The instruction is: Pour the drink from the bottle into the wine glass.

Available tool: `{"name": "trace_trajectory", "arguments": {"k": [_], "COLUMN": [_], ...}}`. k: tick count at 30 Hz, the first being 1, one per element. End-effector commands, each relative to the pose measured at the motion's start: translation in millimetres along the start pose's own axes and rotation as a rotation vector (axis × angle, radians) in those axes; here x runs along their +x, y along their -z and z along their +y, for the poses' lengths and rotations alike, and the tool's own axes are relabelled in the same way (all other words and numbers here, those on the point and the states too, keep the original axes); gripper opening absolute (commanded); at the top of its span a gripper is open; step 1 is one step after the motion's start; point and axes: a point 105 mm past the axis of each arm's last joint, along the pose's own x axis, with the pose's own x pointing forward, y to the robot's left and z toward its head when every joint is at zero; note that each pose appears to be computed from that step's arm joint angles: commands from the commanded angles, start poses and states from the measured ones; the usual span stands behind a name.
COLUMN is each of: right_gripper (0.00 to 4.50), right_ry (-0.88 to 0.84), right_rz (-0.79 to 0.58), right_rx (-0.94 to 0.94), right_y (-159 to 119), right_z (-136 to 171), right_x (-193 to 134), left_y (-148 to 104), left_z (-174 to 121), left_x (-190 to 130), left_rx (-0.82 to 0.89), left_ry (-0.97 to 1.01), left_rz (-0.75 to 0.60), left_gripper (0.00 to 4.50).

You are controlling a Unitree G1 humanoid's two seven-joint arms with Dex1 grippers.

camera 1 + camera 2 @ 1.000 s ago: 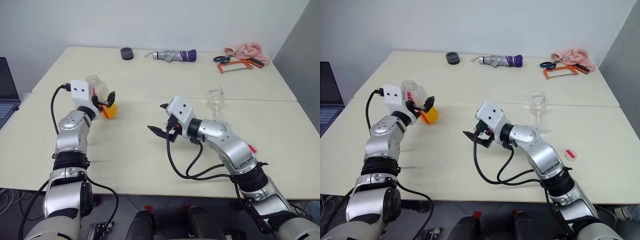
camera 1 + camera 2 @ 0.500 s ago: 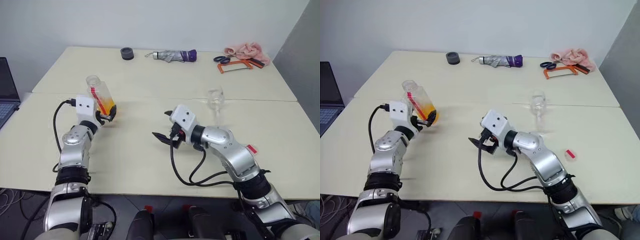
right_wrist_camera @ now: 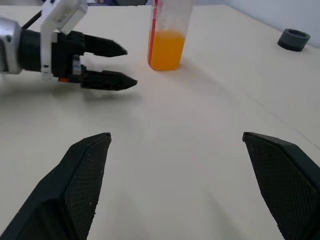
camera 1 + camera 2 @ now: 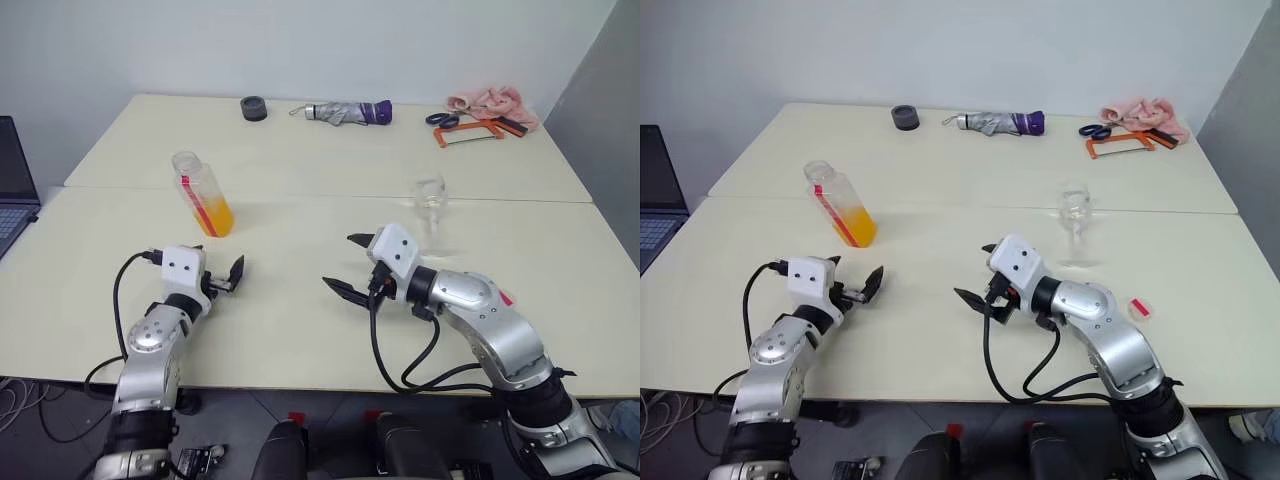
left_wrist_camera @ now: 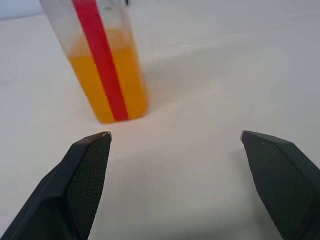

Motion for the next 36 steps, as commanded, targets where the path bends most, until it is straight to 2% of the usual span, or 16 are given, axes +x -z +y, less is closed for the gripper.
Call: {"name": "trace_trajectory", "arguments": {"k": [1, 5, 9, 15, 22, 26, 36], "right_gripper": [4.50, 4.50, 4.50, 4.50, 4.50, 4.50, 4.50], "right_ry": [0.093, 0.298, 0.561, 0.615, 0.533, 0.484, 0.369], "right_rz": [-0.066, -0.065, 0.211, 0.410, 0.593, 0.640, 0.755], "right_rx": [0.069, 0.180, 0.179, 0.327, 0.476, 0.538, 0.488], "right_y": [-20, -27, -11, 8, 30, 36, 53], "right_z": [-18, -64, -133, -185, -201, -199, -186], "right_x": [-17, -37, -62, -69, -59, -51, -36], "left_y": [-29, -49, -61, -77, -83, -80, -66], "left_z": [-25, -51, -61, -86, -99, -103, -117], "left_x": [-4, -4, 1, 7, 11, 12, 10], "left_rx": [-0.002, -0.009, 0.057, 0.129, 0.163, 0.180, 0.210], "left_ry": [0.124, 0.303, 0.463, 0.636, 0.727, 0.756, 0.789], "left_rz": [-0.110, -0.171, -0.180, -0.216, -0.260, -0.273, -0.294], "left_gripper": [4.43, 4.43, 4.43, 4.43, 4.43, 4.43, 4.43]}}
